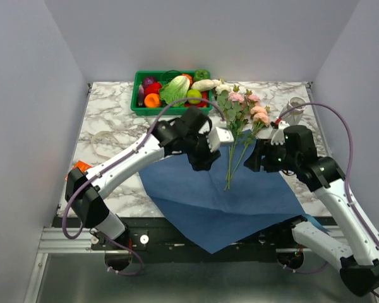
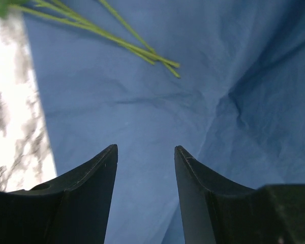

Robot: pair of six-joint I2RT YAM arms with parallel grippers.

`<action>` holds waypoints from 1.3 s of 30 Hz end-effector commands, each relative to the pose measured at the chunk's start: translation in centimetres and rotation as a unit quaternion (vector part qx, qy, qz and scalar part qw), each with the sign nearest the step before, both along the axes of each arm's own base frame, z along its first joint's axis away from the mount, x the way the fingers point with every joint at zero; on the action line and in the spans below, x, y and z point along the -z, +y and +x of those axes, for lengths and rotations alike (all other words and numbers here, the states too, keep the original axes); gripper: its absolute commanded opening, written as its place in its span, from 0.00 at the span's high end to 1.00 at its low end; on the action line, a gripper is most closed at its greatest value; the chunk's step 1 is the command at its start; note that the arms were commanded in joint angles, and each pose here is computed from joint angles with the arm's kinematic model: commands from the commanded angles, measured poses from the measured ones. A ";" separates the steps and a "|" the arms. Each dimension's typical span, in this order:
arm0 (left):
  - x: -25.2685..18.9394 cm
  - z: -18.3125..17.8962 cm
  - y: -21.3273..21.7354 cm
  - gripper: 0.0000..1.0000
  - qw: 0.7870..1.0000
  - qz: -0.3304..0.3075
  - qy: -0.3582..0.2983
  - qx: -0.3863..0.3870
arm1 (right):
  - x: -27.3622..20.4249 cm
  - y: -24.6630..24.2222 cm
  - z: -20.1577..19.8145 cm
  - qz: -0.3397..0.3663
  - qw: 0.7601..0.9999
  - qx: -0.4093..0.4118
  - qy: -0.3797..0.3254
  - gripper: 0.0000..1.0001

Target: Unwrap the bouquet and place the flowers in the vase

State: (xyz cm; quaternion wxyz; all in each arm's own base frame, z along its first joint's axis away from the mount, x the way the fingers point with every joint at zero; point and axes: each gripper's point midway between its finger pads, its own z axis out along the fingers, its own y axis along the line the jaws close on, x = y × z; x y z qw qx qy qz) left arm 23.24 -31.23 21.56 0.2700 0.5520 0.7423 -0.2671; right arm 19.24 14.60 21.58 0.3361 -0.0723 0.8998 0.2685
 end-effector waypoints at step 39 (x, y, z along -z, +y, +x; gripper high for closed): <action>15.9 11.9 12.4 0.57 0.953 0.221 -0.043 -0.202 | 18.3 -3.1 21.0 -0.209 0.930 0.300 0.034 0.50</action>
